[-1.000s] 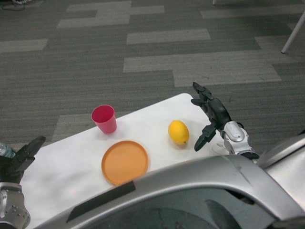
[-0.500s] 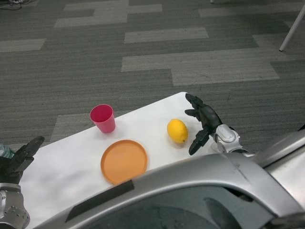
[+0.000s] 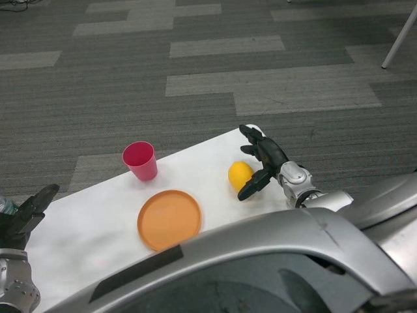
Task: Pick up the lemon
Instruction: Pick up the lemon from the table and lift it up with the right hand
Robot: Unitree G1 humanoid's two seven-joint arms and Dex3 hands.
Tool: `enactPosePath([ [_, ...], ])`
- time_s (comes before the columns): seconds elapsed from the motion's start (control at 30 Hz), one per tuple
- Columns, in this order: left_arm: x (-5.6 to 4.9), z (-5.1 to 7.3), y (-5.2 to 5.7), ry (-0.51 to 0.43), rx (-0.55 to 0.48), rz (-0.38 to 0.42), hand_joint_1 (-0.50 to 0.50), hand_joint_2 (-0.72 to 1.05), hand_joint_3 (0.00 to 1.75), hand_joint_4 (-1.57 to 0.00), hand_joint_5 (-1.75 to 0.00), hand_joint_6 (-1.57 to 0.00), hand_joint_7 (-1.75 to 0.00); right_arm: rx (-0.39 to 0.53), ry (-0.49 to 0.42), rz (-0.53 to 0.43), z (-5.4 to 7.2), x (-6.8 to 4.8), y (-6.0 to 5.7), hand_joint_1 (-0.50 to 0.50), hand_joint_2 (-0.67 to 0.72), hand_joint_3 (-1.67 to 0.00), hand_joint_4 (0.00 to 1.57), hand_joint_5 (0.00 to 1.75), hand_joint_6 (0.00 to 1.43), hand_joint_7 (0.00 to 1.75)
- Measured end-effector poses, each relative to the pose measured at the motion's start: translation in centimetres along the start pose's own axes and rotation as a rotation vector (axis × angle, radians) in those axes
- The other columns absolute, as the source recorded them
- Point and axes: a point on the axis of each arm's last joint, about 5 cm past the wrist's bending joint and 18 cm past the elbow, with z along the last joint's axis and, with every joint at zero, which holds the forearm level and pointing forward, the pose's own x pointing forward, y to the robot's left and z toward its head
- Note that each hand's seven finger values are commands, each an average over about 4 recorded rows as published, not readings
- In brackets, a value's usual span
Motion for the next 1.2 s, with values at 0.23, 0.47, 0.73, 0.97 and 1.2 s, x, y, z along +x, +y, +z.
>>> enactPosePath([
  [0.23, 0.0, 0.0, 0.0, -0.003, -0.003, -0.001, 0.5, 0.25, 0.09, -0.19, 0.0, 0.0, 0.0, -0.009, 0.033, 0.019, -0.3, -0.1, 0.4, 0.04, 0.22, -0.08, 0.0, 0.73, 0.0, 0.0],
  [0.47, 0.0, 0.1, 0.0, -0.004, -0.004, -0.002, 0.5, 0.25, 0.09, -0.19, 0.0, 0.0, 0.0, -0.039, 0.08, 0.036, -0.9, -0.4, 0.5, 0.01, 0.17, -0.08, 0.0, 0.78, 0.0, 0.0],
  [0.73, 0.1, 0.1, -0.1, -0.006, -0.005, -0.003, 0.5, 0.25, 0.09, -0.19, 0.0, 0.0, 0.0, -0.104, 0.113, 0.053, -1.0, -0.5, 0.5, -0.04, -0.07, -0.1, 0.0, 0.97, 0.0, 0.0],
  [0.97, 0.1, 0.1, -0.1, -0.008, -0.008, -0.007, 0.5, 0.25, 0.09, -0.19, 0.0, 0.0, 0.0, -0.15, 0.117, 0.072, -0.9, -0.4, 0.6, -0.12, -0.45, -0.59, 0.0, 1.41, 0.0, 0.0],
  [1.2, 0.1, 0.2, -0.2, -0.012, -0.012, -0.008, 0.5, 0.25, 0.09, -0.19, 0.0, 0.0, 0.0, -0.185, 0.122, 0.088, -0.9, -0.4, 0.6, -0.16, -0.54, -0.93, 0.0, 1.55, 0.0, 0.02],
])
